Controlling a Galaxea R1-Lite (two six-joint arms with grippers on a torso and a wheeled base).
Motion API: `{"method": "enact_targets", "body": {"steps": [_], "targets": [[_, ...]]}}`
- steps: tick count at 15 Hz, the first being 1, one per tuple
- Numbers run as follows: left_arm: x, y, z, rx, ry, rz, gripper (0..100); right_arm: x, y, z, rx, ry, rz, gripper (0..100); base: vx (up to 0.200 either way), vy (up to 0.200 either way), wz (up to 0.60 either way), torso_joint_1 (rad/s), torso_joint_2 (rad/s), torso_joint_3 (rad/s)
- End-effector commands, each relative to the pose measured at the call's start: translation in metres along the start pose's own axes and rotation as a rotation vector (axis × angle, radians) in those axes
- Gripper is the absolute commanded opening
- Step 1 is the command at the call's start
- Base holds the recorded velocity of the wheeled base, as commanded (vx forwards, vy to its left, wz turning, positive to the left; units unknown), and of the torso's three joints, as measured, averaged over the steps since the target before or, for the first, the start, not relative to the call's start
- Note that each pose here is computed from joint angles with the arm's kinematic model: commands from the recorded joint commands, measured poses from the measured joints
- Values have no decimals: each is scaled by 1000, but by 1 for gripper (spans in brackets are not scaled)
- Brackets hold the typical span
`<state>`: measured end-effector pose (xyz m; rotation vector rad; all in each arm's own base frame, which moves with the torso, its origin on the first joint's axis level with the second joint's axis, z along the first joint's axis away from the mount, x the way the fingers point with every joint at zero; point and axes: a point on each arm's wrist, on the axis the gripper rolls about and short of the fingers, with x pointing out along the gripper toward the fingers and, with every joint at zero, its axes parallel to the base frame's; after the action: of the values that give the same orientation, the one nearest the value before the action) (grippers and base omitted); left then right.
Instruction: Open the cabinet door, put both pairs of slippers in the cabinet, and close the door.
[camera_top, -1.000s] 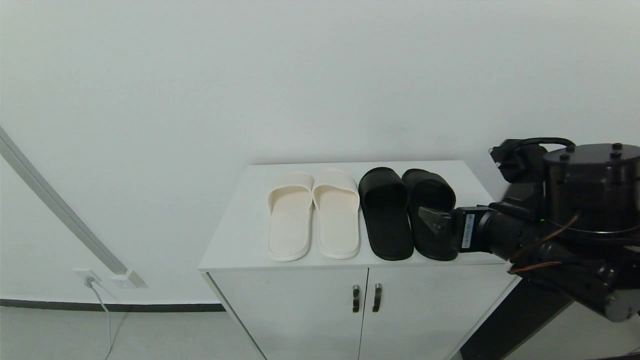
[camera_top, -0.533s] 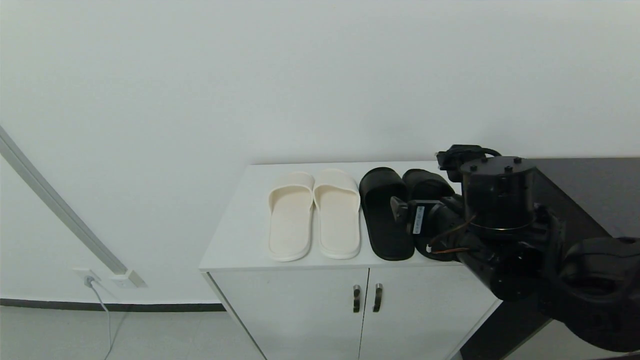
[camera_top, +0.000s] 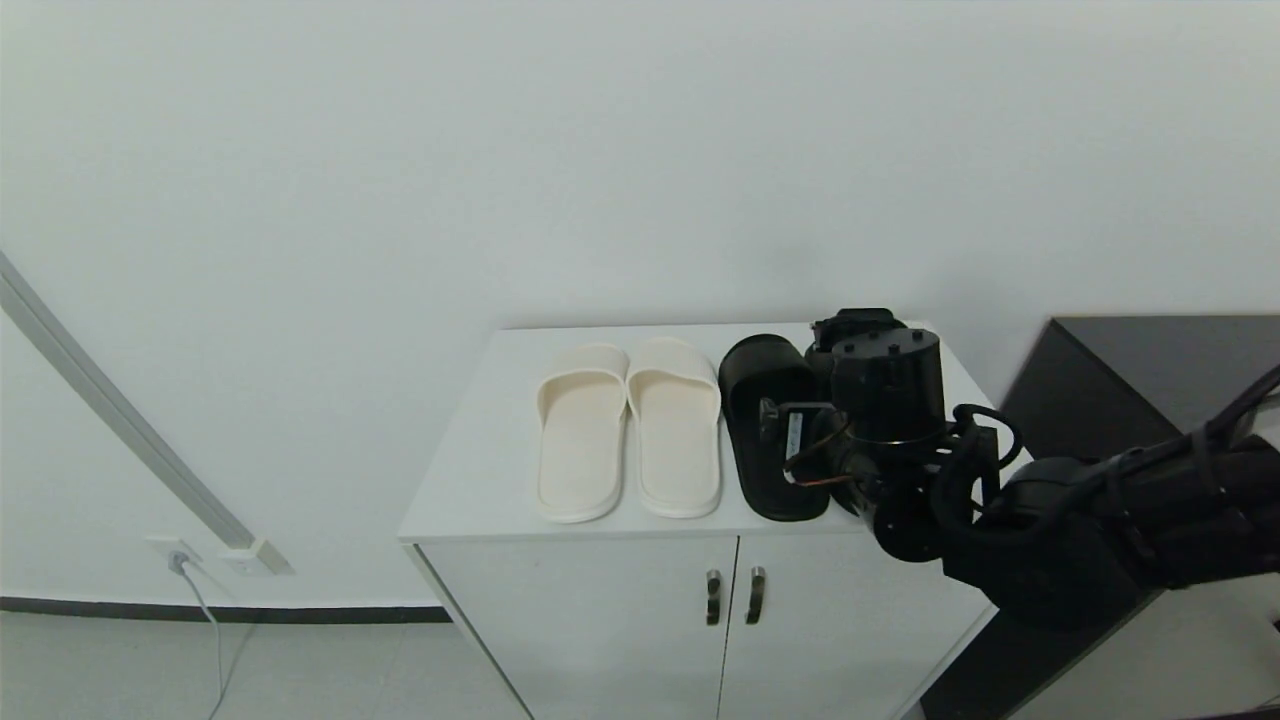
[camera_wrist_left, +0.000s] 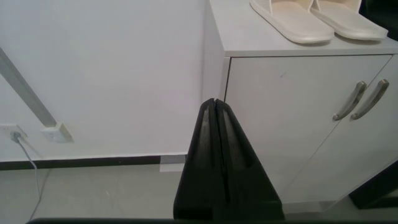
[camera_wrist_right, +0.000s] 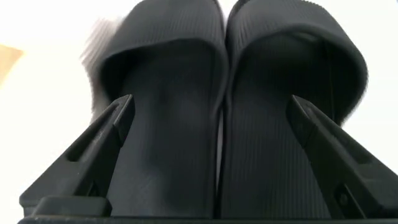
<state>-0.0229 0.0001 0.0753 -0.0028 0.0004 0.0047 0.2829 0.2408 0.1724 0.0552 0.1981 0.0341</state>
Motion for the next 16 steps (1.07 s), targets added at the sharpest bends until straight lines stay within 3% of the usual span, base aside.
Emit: {"method": "enact_targets", "body": {"steps": [1, 12, 13, 16], "targets": [[0, 0, 0, 0, 1, 1, 0, 19, 2, -4, -4, 3, -24, 100, 0, 0, 0, 0, 0, 0], [0, 0, 0, 0, 1, 1, 0, 60, 2, -1, -11, -31, -77, 100, 0, 0, 0, 0, 0, 0], [0, 0, 0, 0, 1, 1, 0, 61, 2, -2, -11, -30, -79, 0, 0, 0, 0, 0, 0, 0], [0, 0, 0, 0, 1, 1, 0, 64, 0, -1, -17, -54, -84, 0, 0, 0, 0, 0, 0, 0]]}}
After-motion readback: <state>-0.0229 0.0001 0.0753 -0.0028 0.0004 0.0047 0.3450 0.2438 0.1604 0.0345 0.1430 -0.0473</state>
